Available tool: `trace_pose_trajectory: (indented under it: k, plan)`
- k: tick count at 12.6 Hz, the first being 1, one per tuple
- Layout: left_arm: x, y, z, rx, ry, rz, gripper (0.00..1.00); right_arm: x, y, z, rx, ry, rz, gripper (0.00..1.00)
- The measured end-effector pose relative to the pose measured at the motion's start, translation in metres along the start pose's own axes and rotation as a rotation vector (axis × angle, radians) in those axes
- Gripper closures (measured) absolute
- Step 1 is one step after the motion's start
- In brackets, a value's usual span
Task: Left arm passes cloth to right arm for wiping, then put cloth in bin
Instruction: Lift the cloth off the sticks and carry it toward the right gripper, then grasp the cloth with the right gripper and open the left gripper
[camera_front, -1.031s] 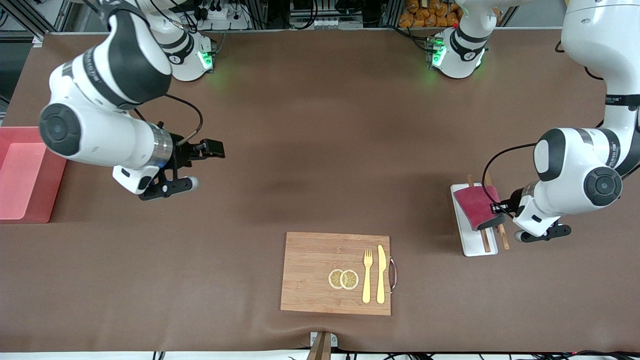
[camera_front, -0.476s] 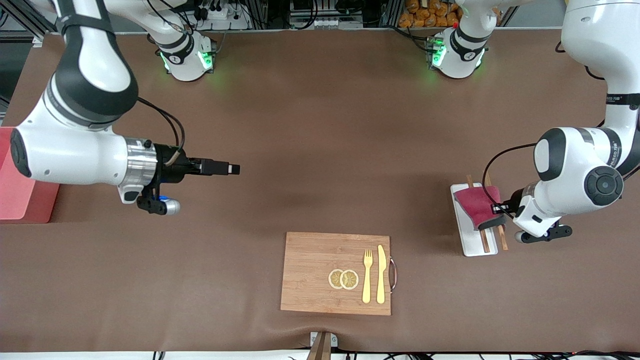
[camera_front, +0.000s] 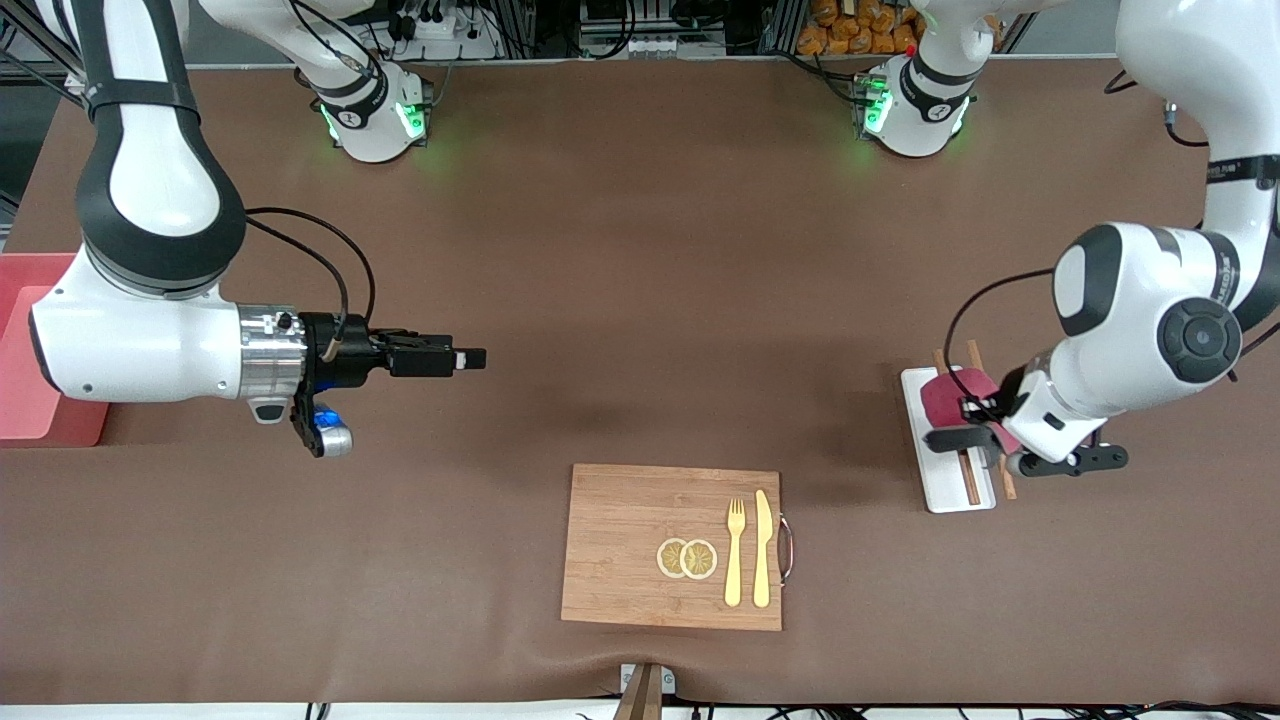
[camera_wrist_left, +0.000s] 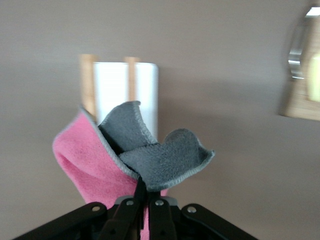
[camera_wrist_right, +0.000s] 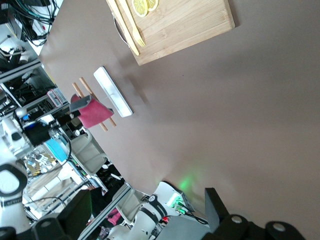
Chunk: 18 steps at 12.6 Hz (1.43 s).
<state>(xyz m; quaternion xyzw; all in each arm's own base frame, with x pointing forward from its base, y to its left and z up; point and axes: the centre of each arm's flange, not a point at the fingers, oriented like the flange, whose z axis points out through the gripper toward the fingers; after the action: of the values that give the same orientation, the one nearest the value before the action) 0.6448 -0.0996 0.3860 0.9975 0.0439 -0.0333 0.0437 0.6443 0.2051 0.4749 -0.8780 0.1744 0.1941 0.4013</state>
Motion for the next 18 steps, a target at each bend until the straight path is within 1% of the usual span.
trace_pose_trajectory:
  k: [2, 4, 8, 9, 11, 12, 16, 18]
  plan:
    - [-0.013, 0.044, -0.011, -0.105, -0.024, -0.057, 0.96, 0.001, -0.004, -0.002, 0.014, 0.026, 0.046, 0.00]
    - [-0.031, 0.095, -0.015, -0.183, -0.069, -0.172, 0.96, 0.002, -0.005, -0.003, 0.019, 0.033, 0.061, 0.00]
    - [-0.071, 0.213, -0.026, -0.259, -0.163, -0.501, 0.96, 0.003, -0.004, -0.002, 0.019, 0.034, 0.070, 0.00]
    - [-0.077, 0.241, -0.024, -0.294, -0.195, -0.611, 0.96, 0.004, -0.001, 0.001, 0.015, 0.029, 0.079, 0.00]
    - [-0.081, 0.279, -0.013, -0.356, -0.239, -0.797, 0.96, 0.007, 0.010, 0.018, -0.001, 0.011, 0.104, 0.00]
    - [-0.082, 0.294, -0.006, -0.391, -0.255, -0.877, 0.96, 0.008, 0.014, 0.031, -0.007, 0.016, 0.115, 0.00]
    - [-0.087, 0.347, 0.020, -0.515, -0.298, -1.172, 0.96, 0.000, 0.023, 0.074, -0.008, 0.109, 0.135, 0.00]
    - [-0.080, 0.359, 0.027, -0.582, -0.323, -1.308, 0.96, -0.009, 0.030, 0.083, -0.012, 0.137, 0.142, 0.00]
